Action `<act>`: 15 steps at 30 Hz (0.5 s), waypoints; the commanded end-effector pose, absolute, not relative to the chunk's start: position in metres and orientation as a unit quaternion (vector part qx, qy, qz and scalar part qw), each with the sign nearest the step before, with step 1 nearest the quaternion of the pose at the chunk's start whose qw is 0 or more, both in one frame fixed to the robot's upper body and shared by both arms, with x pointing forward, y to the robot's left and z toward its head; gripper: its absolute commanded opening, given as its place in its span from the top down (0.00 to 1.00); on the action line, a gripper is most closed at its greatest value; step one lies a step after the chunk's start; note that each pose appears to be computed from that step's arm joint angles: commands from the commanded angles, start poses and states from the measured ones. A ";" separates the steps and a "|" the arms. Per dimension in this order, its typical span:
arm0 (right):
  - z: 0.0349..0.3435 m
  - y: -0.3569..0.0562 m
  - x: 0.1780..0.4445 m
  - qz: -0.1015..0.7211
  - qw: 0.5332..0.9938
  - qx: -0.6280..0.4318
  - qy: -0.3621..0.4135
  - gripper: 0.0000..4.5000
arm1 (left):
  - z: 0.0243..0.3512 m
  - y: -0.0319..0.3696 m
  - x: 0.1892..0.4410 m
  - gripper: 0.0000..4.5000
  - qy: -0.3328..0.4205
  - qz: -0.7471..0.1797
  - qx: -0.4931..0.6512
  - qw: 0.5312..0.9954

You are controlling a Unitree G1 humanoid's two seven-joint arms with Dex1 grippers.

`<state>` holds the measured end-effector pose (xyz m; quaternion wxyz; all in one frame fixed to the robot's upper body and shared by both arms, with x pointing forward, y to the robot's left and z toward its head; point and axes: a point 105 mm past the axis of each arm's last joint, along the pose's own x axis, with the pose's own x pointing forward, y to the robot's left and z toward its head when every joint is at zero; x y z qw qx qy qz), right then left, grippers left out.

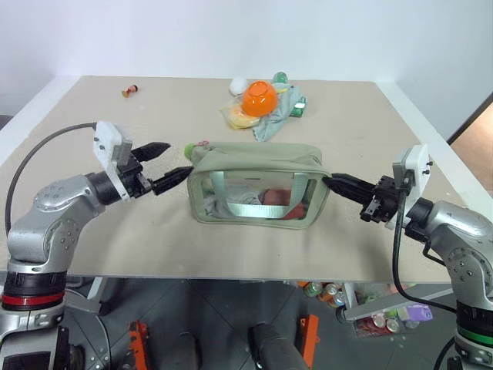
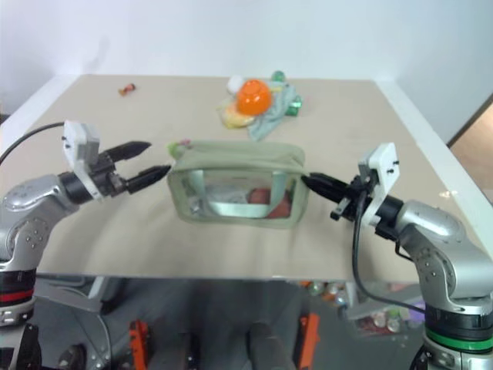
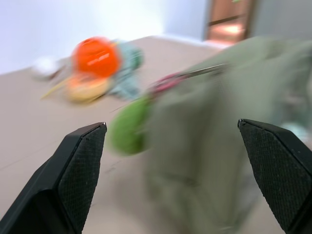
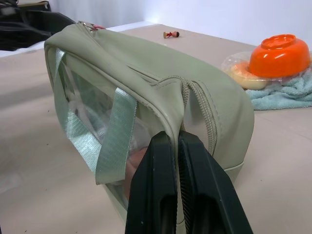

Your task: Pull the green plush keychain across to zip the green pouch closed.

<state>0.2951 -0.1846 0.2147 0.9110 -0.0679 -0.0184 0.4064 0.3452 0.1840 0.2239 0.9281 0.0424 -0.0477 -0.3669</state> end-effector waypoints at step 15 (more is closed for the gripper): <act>0.221 -0.182 0.287 0.411 0.905 -0.100 -0.035 1.00 | 0.234 0.182 0.396 0.00 -0.067 -0.392 0.139 0.907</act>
